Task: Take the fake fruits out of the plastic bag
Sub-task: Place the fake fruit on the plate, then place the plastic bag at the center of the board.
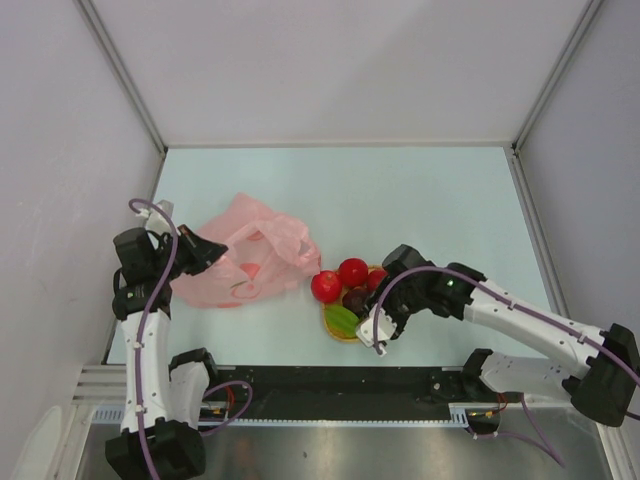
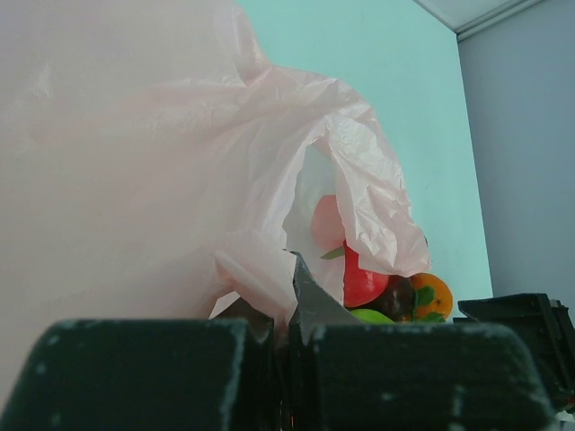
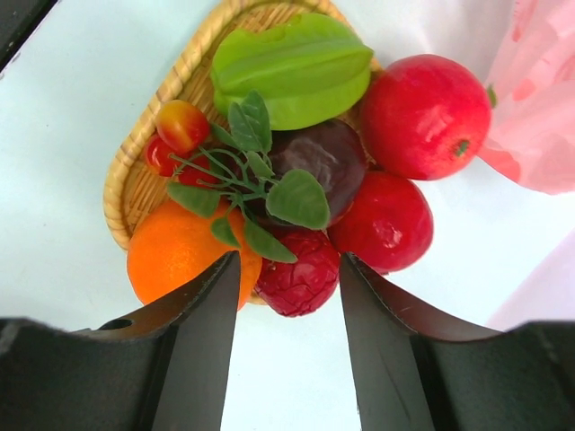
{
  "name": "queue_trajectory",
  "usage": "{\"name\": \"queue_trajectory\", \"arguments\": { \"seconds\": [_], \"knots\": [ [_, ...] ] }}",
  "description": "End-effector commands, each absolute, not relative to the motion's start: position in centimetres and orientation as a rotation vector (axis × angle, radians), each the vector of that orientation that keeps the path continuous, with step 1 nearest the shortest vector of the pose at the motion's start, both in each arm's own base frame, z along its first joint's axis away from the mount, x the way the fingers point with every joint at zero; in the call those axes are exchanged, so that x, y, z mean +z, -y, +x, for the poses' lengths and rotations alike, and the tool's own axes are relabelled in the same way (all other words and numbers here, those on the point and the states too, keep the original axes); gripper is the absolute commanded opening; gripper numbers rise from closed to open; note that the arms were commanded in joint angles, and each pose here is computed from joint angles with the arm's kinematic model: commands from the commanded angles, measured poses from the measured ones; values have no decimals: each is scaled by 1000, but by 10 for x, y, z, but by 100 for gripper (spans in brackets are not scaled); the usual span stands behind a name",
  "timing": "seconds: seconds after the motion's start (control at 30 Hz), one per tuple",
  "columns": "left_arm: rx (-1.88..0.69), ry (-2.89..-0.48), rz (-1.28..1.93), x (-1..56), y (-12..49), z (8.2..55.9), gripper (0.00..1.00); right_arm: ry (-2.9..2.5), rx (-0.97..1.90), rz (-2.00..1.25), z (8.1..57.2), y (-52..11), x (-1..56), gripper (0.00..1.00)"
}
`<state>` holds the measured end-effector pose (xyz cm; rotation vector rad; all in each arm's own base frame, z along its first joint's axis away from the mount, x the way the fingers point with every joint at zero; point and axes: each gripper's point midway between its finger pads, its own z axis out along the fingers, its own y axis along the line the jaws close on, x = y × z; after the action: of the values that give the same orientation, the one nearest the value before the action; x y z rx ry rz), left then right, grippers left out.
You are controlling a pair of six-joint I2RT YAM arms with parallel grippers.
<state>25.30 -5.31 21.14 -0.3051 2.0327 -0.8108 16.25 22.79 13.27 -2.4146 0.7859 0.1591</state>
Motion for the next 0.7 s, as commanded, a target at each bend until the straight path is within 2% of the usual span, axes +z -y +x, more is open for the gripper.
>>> {"name": "queue_trajectory", "arguments": {
  "seconds": [0.0, 0.17, 0.33, 0.57, 0.67],
  "knots": [
    [-827, -2005, -294, 217, 53, 255, 0, -815, 170, -2231, 167, -241, 165, 53],
    [-831, -2007, -294, 217, 54, 254, 0, -972, 118, -1833, 217, -259, 223, 56],
    [-829, -2027, -304, 213, 53, 253, 0, -1285, 144, -1448, 264, -255, 252, 58],
    [-797, -2064, -319, 215, 46, 262, 0, -1666, 192, -831, 332, -205, 257, 68],
    [-785, -2070, -307, 223, 41, 274, 0, -1799, 165, -584, 353, -163, 247, 75]
  ]
}}
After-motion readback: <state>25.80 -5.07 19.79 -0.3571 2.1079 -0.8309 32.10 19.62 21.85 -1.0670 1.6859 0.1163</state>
